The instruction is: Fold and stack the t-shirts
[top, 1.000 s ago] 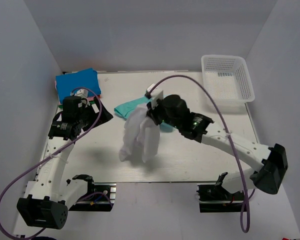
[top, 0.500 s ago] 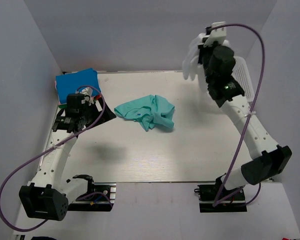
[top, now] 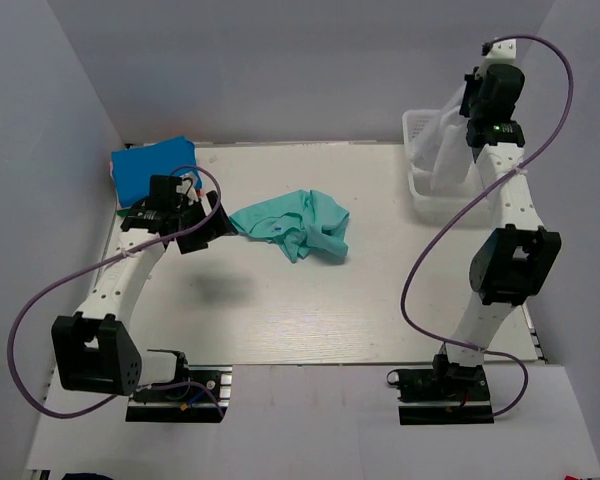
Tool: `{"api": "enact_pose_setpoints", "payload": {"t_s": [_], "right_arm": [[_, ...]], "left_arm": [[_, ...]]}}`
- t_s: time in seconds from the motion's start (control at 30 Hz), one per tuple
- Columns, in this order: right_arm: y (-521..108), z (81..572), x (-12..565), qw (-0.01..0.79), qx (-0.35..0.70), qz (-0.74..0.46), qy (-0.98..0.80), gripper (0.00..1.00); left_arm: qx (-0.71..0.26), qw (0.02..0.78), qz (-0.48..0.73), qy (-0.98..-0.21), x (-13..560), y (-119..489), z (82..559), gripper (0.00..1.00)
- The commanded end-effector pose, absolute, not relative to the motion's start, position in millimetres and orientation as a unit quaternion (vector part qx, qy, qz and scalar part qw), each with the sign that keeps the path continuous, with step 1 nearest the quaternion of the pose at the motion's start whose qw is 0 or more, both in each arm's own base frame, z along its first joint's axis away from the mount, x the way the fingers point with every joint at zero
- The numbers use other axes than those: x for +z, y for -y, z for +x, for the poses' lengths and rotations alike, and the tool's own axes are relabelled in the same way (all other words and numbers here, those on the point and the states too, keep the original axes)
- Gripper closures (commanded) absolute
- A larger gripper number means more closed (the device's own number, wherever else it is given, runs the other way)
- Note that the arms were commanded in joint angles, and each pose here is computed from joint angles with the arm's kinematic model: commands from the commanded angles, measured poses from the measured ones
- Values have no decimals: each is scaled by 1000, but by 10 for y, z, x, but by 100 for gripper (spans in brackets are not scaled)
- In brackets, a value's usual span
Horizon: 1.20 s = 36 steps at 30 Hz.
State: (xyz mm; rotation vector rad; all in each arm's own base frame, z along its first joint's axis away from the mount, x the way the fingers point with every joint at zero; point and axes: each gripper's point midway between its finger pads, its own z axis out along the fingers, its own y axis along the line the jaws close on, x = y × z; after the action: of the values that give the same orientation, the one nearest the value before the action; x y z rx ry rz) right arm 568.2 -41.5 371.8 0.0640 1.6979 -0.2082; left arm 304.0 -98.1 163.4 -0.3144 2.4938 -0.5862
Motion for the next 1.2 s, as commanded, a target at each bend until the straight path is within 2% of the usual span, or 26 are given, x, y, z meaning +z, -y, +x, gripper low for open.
{"api": "enact_pose_setpoints", "payload": {"t_s": [0.0,0.13,0.17,0.23,0.27,0.3,0.33,0.47,0.5,0.57,0.6,0.67,0.8,0.87,1.0,1.07,1.17], "right_arm": [[605,5813,3560,641,-67,18,-765,100],[803,6024,2790,568,-78,34,-818,100],[880,6018,2569,542,-79,53,-835,82],[919,6056,2381,524,-75,69,-846,55],[948,6029,2365,515,-75,76,-851,45],[954,5998,2321,504,-75,76,-857,21],[924,5992,2372,506,-72,74,-856,10],[490,5585,2479,462,-24,23,-886,10],[381,5432,2651,468,-18,15,-883,10],[-254,5135,2181,423,18,-61,-904,10],[-526,4908,2569,461,23,-100,-882,10],[-954,4561,2152,427,54,-161,-888,10],[-1554,3823,2059,404,125,-245,-872,10],[-1742,3595,1985,398,153,-272,-863,10],[-1962,3203,1650,379,175,-317,-852,10],[-1963,3163,1549,375,165,-320,-854,10],[-2113,3083,1400,355,175,-345,-851,10]], "left_arm": [[-237,287,-99,-923,1720,1074,3235,0],[-242,267,-100,-927,1552,1123,3418,0],[-240,259,-102,-930,1502,1130,3484,0],[-236,252,-109,-932,1445,1125,3544,0],[-236,255,-109,-931,1443,1131,3599,0],[-238,262,-107,-929,1469,1139,3672,0],[-239,259,-113,-929,1456,1146,3703,0],[-241,259,-118,-928,1366,1177,3932,3],[-238,243,-121,-932,1235,1180,3962,3],[-231,240,-124,-935,1165,1171,4057,5],[-226,236,-127,-937,1112,1160,4094,6],[-222,222,-130,-940,994,1167,4167,9],[-217,213,-129,-944,873,1203,4266,14],[-212,219,-130,-943,881,1195,4363,18],[-203,221,-129,-945,825,1208,4443,18],[-196,215,-132,-948,743,1193,4466,18],[-188,198,-132,-953,582,1223,4482,24]]}}
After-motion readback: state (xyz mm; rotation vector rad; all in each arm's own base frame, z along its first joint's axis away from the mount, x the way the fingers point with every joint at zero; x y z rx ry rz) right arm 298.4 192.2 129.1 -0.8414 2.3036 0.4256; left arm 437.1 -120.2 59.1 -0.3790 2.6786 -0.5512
